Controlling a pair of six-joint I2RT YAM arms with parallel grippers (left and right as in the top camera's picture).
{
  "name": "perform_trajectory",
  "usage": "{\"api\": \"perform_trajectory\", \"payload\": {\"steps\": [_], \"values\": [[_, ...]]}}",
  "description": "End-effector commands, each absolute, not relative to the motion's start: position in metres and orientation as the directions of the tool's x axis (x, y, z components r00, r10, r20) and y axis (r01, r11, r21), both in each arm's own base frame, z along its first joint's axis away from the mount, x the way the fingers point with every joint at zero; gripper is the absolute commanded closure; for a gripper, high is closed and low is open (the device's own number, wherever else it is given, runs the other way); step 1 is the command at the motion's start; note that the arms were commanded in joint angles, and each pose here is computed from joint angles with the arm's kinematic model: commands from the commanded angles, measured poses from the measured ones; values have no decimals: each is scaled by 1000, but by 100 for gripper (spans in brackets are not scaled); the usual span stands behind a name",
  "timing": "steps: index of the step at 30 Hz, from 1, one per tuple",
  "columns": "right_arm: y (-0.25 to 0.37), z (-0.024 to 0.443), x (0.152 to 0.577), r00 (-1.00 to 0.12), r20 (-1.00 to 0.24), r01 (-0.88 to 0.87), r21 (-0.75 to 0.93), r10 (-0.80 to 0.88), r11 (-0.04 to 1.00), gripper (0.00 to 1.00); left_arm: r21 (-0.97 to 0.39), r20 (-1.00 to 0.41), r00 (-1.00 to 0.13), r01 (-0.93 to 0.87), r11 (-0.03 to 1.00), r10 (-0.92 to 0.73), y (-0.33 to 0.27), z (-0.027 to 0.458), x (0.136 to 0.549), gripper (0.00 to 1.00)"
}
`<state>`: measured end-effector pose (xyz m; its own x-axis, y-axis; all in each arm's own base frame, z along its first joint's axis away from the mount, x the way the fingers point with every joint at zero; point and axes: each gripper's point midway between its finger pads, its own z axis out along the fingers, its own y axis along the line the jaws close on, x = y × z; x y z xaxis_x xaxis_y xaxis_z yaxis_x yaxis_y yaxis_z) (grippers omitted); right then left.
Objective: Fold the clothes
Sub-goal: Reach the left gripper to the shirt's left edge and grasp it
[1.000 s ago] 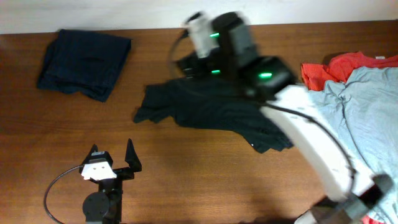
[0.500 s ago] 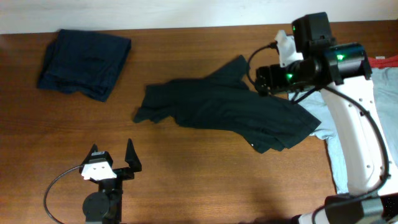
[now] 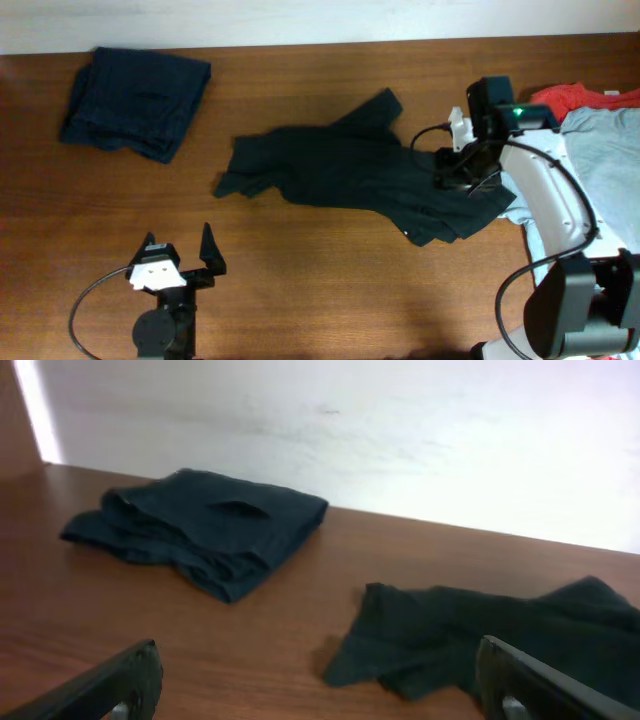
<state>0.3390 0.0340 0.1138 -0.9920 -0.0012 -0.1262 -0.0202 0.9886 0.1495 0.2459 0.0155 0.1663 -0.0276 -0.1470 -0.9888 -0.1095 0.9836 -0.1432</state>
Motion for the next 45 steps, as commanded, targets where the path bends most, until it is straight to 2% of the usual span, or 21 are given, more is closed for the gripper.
{"api": "perform_trajectory", "payload": {"steps": [1, 2, 6, 12, 15, 20, 23, 27, 30, 36, 39, 41, 42, 43, 45], "values": [[32, 105, 337, -992, -122, -3, 152, 16, 988, 90, -127, -992, 36, -118, 985, -124, 19, 181, 245, 1], [32, 102, 337, -992, -122, -3, 151, 16, 988, 96, -111, -993, 55, -58, 992, -108, 9, 188, 246, 1], [31, 96, 338, -992, -127, 1, 149, 20, 989, 96, -48, -991, 117, 140, 989, -65, -25, 210, 242, 1], [32, 95, 342, -989, -143, 27, 155, 50, 988, 96, -25, -989, 137, 182, 983, -51, -32, 263, 232, 1], [32, 96, 343, -988, -145, 27, 155, 50, 988, 96, 9, -997, 76, 195, 981, -6, -35, 285, 236, 1], [32, 96, 344, -987, -151, 29, 156, 53, 987, 95, -2, -988, -148, 295, 955, 43, -53, 294, 265, 1], [32, 96, 344, -987, -150, 29, 155, 52, 987, 85, -76, -944, -325, 360, 930, 49, -67, 282, 287, 1], [32, 96, 344, -987, -151, 29, 155, 53, 987, 81, -184, -865, -499, 413, 892, 53, -83, 265, 311, 1], [32, 96, 344, -987, -151, 29, 155, 52, 987, 77, -225, -822, -567, 410, 884, 55, -86, 247, 336, 1], [32, 96, 345, -987, -154, 28, 155, 52, 987, 67, -291, -700, -712, 357, 888, 57, -86, 182, 360, 1], [32, 96, 345, -987, -154, 28, 155, 52, 987, 66, -263, -634, -771, 288, 921, 60, -74, 149, 368, 2], [32, 96, 345, -987, -154, 28, 155, 52, 988, 65, -226, -589, -806, 237, 945, 61, -63, 127, 371, 10], [32, 96, 345, -987, -154, 28, 155, 52, 988, 65, -205, -566, -822, 213, 955, 62, -58, 117, 372, 11], [32, 96, 345, -987, -154, 27, 155, 51, 988, 65, -192, -549, -834, 198, 961, 62, -54, 109, 373, 19], [32, 96, 345, -987, -154, 24, 154, 48, 988, 65, -186, -516, -854, 184, 965, 63, -52, 95, 373, 29]]}}
